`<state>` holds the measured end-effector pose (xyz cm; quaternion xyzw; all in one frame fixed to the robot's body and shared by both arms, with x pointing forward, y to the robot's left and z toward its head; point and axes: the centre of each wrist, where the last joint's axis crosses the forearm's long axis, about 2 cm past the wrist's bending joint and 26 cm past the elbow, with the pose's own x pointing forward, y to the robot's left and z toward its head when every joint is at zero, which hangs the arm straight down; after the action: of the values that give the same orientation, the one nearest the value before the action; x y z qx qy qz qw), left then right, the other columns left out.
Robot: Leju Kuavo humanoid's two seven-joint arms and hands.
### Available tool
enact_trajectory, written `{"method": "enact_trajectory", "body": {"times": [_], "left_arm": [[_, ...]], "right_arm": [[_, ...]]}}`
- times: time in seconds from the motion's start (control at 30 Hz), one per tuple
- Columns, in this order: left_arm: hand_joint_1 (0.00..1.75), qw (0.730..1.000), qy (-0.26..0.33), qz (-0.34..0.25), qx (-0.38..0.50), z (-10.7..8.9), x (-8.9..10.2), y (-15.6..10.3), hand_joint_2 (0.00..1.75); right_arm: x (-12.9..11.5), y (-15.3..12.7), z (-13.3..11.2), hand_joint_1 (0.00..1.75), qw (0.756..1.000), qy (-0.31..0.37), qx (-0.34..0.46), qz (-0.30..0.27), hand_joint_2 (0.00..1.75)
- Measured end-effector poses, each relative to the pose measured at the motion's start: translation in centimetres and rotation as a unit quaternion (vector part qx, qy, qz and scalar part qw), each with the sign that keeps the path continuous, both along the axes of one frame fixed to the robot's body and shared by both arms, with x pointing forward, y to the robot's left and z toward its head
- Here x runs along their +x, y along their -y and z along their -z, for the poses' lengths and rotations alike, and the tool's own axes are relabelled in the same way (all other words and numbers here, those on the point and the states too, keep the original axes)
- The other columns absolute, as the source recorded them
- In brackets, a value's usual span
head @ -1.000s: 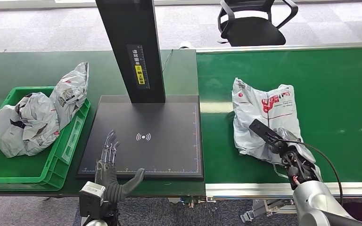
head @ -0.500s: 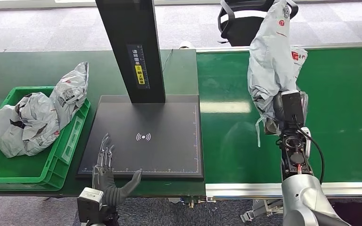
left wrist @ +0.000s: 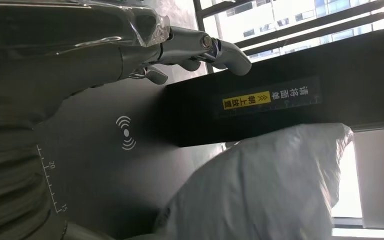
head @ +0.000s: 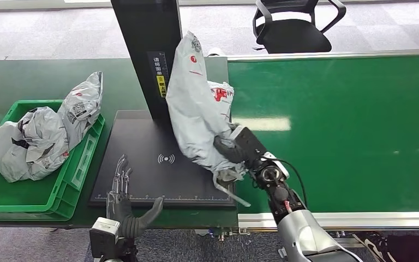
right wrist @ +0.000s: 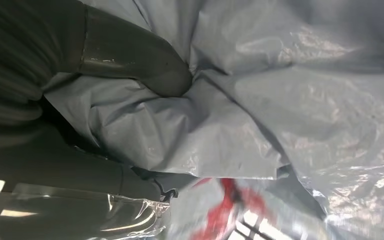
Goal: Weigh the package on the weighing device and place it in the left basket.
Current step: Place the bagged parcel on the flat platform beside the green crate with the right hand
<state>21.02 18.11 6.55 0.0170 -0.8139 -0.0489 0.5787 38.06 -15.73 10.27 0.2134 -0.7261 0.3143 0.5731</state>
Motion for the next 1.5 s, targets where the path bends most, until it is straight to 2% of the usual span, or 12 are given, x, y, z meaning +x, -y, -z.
{"method": "enact_trajectory", "body": {"times": [0.1,0.17,0.3,0.37,0.43,0.5,0.7,0.83,1.03,1.17,1.33,1.5], "left_arm": [[0.0,1.0,-0.002,-0.002,0.0,0.1,-0.1,-0.1,1.75],[0.0,1.0,-0.004,-0.003,0.0,0.2,-0.2,-0.1,1.75],[0.0,1.0,-0.007,-0.005,-0.003,0.3,-0.5,-0.1,1.75],[0.0,1.0,-0.009,-0.006,-0.004,0.4,-0.6,-0.1,1.75],[0.0,1.0,-0.009,-0.007,-0.005,0.4,-0.6,-0.1,1.75],[0.0,1.0,-0.008,-0.009,-0.006,0.3,-0.7,-0.1,1.75],[0.0,1.0,-0.009,-0.016,-0.002,0.1,-1.0,-0.2,1.75],[0.0,1.0,-0.007,-0.02,0.002,-0.1,-1.1,-0.3,1.75],[0.0,0.998,0.005,-0.05,0.032,-0.2,-1.2,-0.4,1.75],[0.0,0.989,0.036,-0.116,0.09,-0.6,-1.3,-0.8,1.75],[0.0,0.944,0.124,-0.234,0.196,-2.3,-1.6,-2.2,1.75],[0.0,0.897,0.177,-0.332,0.231,-4.7,-2.4,-6.8,1.75]], "right_arm": [[-0.9,-2.5,0.2,1.75,0.998,-0.007,-0.017,-0.056,1.75],[-1.2,-3.3,0.2,1.75,0.997,-0.011,-0.024,-0.075,1.75],[-1.3,-3.8,0.2,1.75,0.996,-0.012,-0.045,-0.072,1.75],[-1.4,-3.8,0.3,1.6,0.996,-0.012,-0.058,-0.061,1.75],[-1.4,-3.7,0.5,0.73,0.996,-0.015,-0.069,-0.051,1.75],[-1.5,-3.6,0.7,0.0,0.996,-0.017,-0.083,-0.037,1.75],[-1.5,-3.3,0.9,0.0,0.995,-0.005,-0.1,0.028,1.75],[-1.4,-3.1,0.9,0.0,0.997,0.003,-0.057,0.06,1.75],[-1.3,-2.6,0.9,0.0,0.997,0.016,0.011,0.076,1.75],[-1.5,-2.4,1.1,0.0,0.995,0.025,0.052,0.087,1.75],[-2.1,-2.2,0.9,0.0,0.988,0.027,0.111,0.103,1.75],[-2.8,-1.9,0.8,0.0,0.983,0.038,0.141,0.11,1.75]]}}
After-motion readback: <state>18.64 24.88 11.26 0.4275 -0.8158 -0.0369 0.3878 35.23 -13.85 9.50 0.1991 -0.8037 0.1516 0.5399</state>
